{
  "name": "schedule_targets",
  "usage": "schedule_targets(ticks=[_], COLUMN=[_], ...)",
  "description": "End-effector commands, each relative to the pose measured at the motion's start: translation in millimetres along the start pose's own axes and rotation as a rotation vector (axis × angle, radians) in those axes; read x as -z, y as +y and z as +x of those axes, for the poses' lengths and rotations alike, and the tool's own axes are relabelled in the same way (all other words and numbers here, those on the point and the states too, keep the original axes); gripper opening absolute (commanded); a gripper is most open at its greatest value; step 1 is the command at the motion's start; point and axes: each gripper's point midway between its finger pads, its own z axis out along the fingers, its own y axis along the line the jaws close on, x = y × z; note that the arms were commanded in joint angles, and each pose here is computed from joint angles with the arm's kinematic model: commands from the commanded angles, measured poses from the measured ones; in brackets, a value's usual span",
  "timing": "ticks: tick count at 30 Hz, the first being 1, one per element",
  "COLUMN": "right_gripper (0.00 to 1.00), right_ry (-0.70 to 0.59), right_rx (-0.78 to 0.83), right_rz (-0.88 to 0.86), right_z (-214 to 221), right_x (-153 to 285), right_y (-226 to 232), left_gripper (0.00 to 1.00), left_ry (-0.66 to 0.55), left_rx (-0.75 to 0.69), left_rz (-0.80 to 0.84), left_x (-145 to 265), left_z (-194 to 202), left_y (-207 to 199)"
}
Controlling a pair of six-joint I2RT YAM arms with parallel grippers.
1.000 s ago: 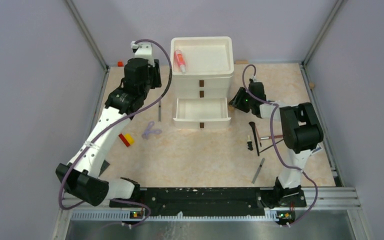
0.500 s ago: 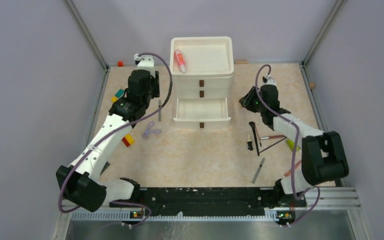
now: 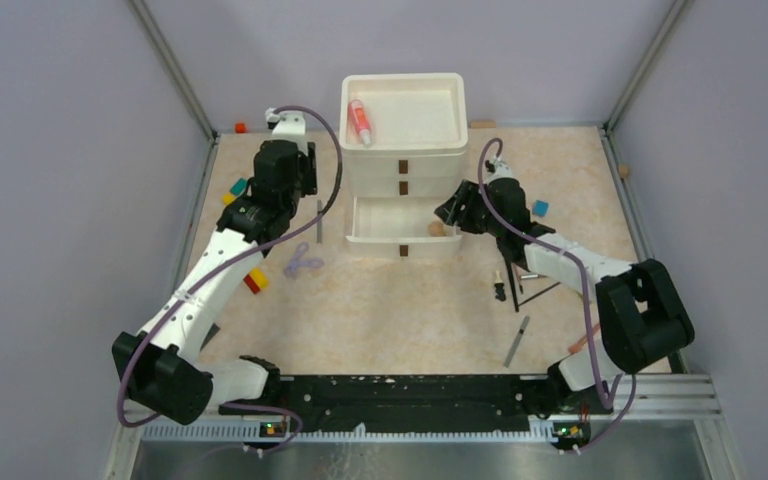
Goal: Organize the makeup
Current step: Place the makeup tool in the drawer, then pick up the makeup tool from the center of the board.
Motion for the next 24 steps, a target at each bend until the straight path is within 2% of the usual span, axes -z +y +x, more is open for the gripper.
schedule_targets(ticks=[1, 7, 12, 16, 24], right_gripper=[0.59, 0.60, 0.59, 0.60, 0.62], right_ry=[-0.077, -0.131, -0.158, -0.132, -0.053], right_rx=[-0.020, -0.038, -0.110, -0.085, -0.035], right_rz=[-0.039, 0.027, 0.186, 0.376, 0.588], right_z=[-26, -49, -63, -59, -53], right_x=[-11, 7, 31, 50, 55], right_y=[15, -8, -57, -95, -143], left_gripper=[0.53, 0.54, 0.54, 0.54, 0.55], left_ry=[-0.071, -0.072, -0.071, -0.072, -0.069], left_rx=[0.028, 0.026, 0.024, 0.024, 0.022], left_rz=[-0.015, -0.018, -0.012, -0.014, -0.008], left_x=[8, 8, 8, 9, 8], left_z=[-18, -17, -16, -15, -14], left_y=[7, 9, 8, 9, 8])
